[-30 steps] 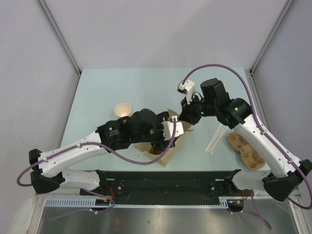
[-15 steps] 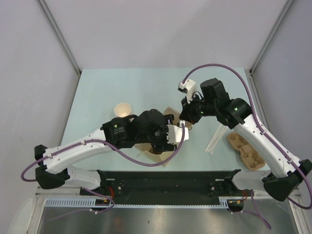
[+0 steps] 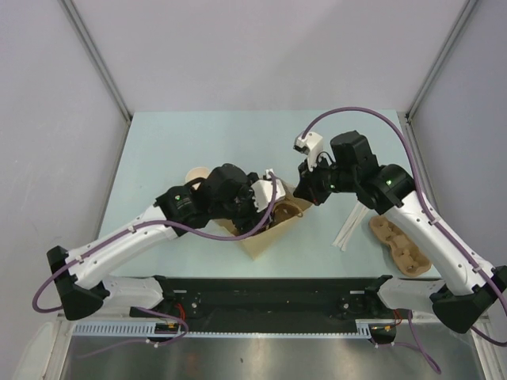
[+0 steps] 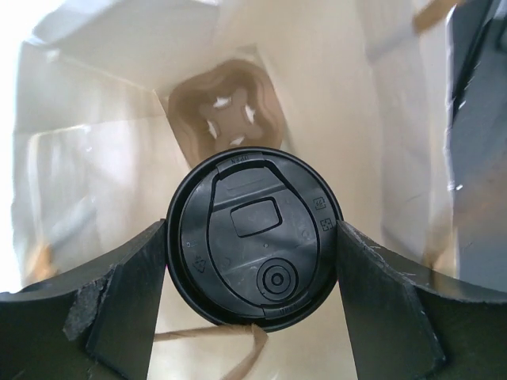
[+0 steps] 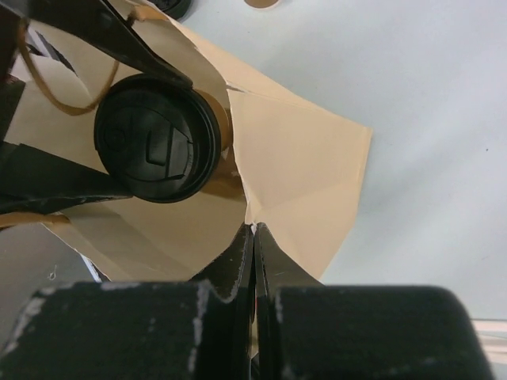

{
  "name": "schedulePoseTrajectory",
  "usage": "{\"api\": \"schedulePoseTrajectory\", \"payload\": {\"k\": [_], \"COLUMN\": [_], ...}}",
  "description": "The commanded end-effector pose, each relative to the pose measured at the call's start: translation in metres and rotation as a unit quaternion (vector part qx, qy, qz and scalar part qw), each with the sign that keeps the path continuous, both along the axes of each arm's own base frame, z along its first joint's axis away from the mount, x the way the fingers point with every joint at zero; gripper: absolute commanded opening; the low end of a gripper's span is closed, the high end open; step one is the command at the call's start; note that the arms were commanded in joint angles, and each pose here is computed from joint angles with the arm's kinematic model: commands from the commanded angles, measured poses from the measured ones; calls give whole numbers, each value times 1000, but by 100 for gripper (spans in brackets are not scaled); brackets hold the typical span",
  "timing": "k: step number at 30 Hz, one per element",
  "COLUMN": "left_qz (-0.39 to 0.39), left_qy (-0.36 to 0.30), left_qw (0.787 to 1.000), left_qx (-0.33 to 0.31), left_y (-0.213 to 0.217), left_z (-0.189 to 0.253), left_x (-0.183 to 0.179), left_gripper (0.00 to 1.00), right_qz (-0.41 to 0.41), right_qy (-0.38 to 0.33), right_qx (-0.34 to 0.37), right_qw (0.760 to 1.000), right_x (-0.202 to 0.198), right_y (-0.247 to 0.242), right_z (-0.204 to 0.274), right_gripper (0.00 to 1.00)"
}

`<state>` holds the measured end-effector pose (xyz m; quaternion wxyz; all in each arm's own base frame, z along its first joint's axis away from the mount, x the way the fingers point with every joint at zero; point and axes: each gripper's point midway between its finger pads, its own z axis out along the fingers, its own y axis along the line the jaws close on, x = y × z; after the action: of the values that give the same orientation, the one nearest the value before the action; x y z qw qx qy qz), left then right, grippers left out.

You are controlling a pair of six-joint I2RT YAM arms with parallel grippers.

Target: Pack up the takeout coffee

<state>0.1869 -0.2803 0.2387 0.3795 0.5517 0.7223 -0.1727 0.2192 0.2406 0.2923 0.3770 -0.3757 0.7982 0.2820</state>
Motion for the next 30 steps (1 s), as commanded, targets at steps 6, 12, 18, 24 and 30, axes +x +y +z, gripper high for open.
{"api": "schedulePoseTrajectory", "payload": {"k": [6, 12, 18, 24, 30], "left_qz": [23, 40, -1, -56, -133], "left_qy": [26, 50, 38, 5, -37], "left_qw": [992, 994, 998, 998, 990], "left_qx": [-119, -84, -47, -22, -4], "left_y": [-1, 0, -3, -3, -3], "left_z": [34, 8, -8, -15, -21], "left_x": [-5, 1, -5, -13, -28], "left_gripper": [14, 12, 10, 10, 10], "right_qz": [5, 9, 41, 51, 6], "right_qy": [4, 9, 36, 86, -5], "right_qx": [41, 51, 57, 54, 50], "right_qw": [999, 999, 997, 994, 999], "right_x": [-5, -8, -35, -62, -13], "right_y": [2, 3, 2, -5, -27], "right_z": [11, 14, 9, 0, 25], "right_gripper": [0, 0, 2, 36, 85]}}
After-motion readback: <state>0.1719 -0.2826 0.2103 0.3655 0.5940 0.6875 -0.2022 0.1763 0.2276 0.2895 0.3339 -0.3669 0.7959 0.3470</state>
